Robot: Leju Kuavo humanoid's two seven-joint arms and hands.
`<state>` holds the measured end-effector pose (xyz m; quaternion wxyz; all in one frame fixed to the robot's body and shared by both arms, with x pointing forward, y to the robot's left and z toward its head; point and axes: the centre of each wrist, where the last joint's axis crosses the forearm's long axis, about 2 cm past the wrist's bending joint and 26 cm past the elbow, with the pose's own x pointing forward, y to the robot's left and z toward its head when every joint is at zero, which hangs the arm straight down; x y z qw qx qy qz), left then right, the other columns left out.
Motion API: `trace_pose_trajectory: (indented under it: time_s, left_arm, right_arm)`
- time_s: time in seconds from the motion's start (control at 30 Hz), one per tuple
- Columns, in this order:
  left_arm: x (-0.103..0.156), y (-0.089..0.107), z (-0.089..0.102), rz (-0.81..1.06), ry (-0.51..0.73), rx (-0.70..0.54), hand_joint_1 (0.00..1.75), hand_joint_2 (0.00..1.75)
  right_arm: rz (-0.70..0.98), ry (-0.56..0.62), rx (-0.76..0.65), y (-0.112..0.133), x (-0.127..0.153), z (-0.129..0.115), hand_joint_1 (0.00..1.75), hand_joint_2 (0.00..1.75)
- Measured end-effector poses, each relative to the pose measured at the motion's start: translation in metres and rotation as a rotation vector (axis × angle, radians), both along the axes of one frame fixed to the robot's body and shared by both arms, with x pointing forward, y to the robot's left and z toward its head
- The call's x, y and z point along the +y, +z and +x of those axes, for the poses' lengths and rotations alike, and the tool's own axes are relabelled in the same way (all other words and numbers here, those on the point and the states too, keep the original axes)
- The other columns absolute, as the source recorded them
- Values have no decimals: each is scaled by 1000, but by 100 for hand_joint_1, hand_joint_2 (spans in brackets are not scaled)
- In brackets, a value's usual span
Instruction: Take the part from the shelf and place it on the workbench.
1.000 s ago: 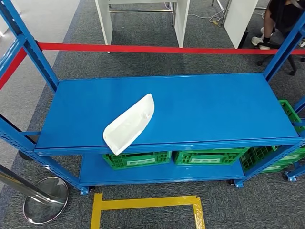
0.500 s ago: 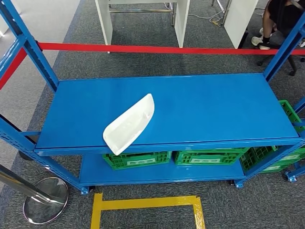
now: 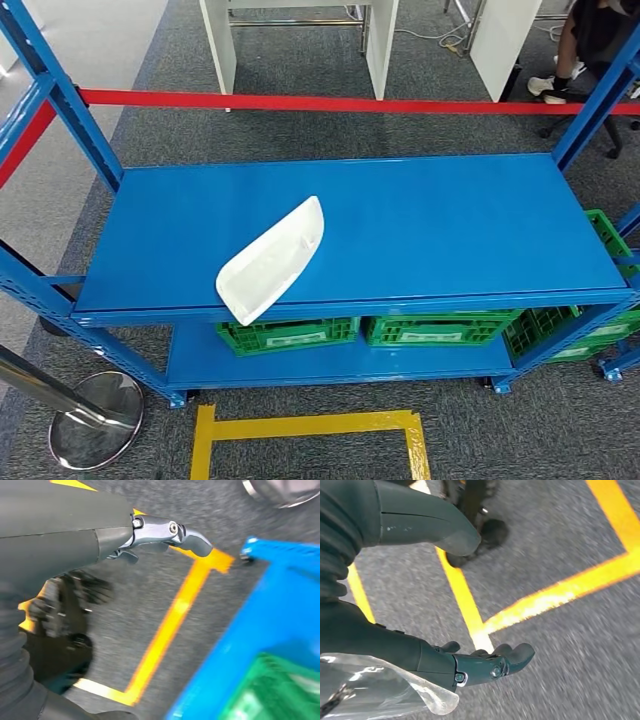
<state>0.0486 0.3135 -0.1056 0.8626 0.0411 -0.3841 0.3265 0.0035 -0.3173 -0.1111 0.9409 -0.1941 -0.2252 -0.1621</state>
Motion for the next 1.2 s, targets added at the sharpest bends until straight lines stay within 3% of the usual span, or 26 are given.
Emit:
trace_pose_trajectory:
  time_s: [0.2, 0.43, 0.77, 1.2]
  left_arm:
    - [1, 9, 22, 51, 79, -169, 0, 175]
    - [7, 29, 42, 158, 54, -341, 0, 175]
    - [6, 59, 70, 297, -103, -523, 0, 175]
    - [-36, 109, 120, 540, -447, -745, 0, 175]
  right_arm:
    - [-79, -32, -20, 0, -1, 0, 0, 175]
    - [-128, -21, -5, 1, -1, -1, 0, 175]
    - [-165, 16, 9, 1, -3, -1, 0, 175]
    - [-203, 96, 25, 1, -3, 3, 0, 175]
